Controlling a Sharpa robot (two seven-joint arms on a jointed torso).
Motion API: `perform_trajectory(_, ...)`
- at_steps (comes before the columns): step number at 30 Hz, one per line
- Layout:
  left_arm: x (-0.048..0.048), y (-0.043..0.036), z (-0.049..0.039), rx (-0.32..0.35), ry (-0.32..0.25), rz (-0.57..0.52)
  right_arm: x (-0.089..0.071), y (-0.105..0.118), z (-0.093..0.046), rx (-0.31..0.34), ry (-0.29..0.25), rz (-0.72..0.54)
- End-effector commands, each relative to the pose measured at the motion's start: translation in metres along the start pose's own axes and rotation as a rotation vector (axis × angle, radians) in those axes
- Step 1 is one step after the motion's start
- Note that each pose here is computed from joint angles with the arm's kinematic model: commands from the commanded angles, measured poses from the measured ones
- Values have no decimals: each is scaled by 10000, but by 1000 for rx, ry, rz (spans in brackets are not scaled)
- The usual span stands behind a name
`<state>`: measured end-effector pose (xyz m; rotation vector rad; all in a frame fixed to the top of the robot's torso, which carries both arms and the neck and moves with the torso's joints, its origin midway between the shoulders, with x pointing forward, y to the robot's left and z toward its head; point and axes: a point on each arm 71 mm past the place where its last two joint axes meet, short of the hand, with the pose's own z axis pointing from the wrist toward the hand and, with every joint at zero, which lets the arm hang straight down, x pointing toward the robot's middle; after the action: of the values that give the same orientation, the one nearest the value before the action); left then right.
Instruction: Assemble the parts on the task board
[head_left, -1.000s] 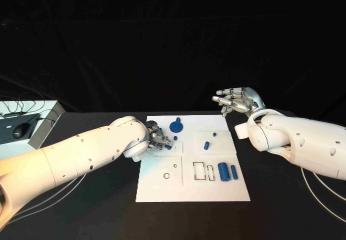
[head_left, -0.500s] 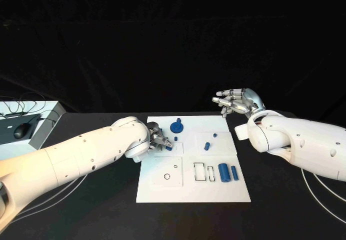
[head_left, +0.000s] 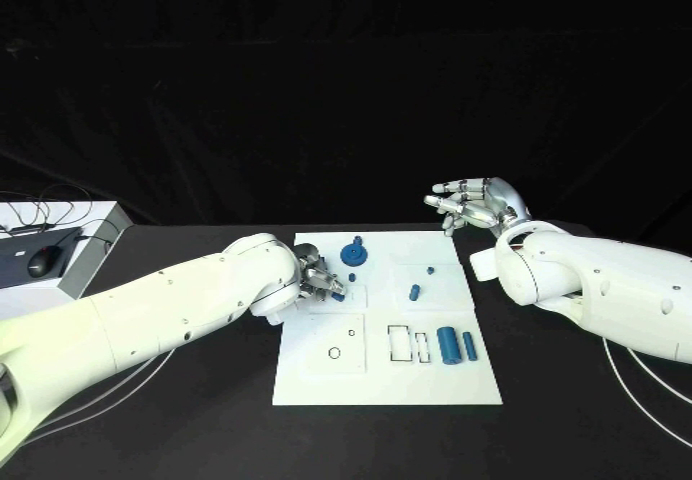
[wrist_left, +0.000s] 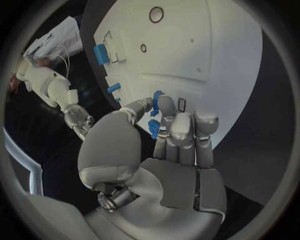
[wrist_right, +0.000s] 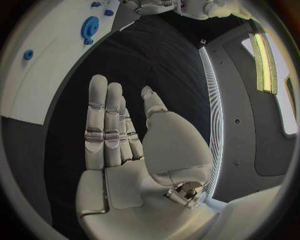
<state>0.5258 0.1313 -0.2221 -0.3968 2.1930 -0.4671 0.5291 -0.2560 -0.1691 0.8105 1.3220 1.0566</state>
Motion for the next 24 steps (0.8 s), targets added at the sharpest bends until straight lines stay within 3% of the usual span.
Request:
perform_trajectory(1, 17, -9, -14, 17, -17, -4, 11, 6, -2, -8, 13, 4)
perform_trajectory(24, -13, 20, -27, 23, -59, -12, 3, 4, -7, -6, 11, 3)
